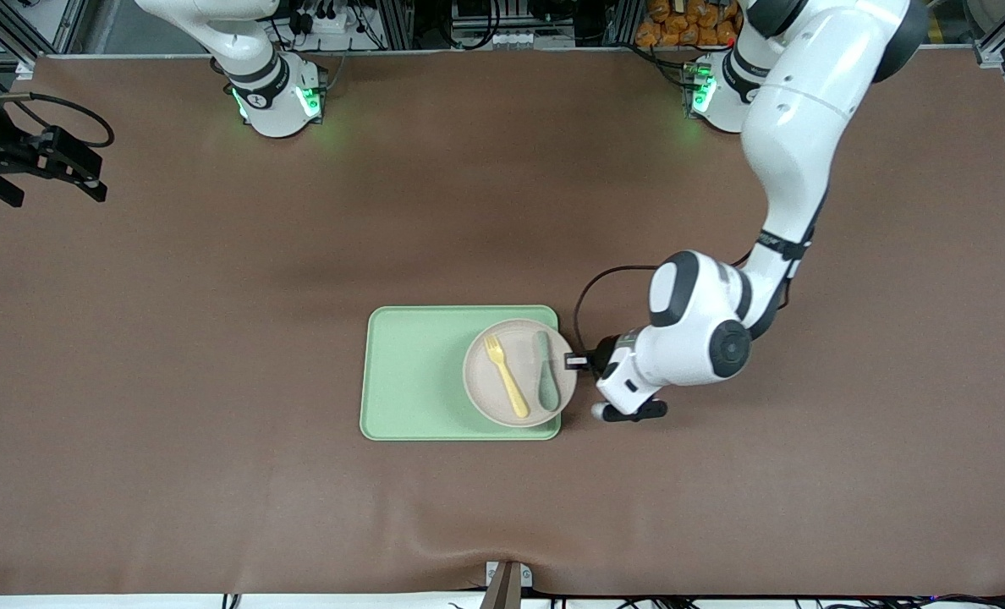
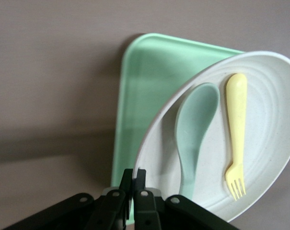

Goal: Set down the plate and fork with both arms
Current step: 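Carry the plate with the left gripper onto the green tray, then open the left gripper to release the plate on the tray, then withdraw the left gripper while the right gripper reaches toward the plate, then lower the right gripper and grasp the yellow fork handle, then lift the fork with the right gripper and move it beside the plate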

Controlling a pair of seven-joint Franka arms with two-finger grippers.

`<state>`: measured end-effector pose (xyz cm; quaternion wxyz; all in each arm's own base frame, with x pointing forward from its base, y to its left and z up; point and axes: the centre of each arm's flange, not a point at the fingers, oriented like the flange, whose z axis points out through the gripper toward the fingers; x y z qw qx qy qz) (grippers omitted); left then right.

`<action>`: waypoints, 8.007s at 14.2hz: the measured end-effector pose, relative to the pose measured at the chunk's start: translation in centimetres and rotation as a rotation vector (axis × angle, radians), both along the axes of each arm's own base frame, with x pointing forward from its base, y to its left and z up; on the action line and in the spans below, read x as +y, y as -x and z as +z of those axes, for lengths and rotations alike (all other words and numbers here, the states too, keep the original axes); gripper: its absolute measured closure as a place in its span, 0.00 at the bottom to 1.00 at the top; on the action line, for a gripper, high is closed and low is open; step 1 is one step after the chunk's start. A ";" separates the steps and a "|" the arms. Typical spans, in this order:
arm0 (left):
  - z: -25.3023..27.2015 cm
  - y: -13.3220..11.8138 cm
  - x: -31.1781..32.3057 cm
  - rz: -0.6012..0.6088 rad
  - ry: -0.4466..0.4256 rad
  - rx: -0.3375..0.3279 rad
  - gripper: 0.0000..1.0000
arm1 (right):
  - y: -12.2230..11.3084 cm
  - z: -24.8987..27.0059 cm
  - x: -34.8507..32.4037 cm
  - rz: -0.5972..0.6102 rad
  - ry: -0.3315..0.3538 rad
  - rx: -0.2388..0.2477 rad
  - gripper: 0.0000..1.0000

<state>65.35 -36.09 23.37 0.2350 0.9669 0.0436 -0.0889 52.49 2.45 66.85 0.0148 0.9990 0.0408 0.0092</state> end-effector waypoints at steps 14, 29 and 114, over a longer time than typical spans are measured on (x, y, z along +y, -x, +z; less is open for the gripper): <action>0.1 -0.2 -3.7 -0.001 -0.062 -0.078 0.31 | 0.0 -0.1 0.1 0.000 -0.006 0.001 0.00; 36.3 1.0 36.0 0.148 -0.455 -0.121 0.00 | -4.4 -7.4 8.1 0.145 -0.027 0.103 0.00; 41.0 11.8 36.6 -0.011 -0.474 -0.141 0.00 | -14.6 -42.3 37.2 -0.011 -0.175 -0.002 0.92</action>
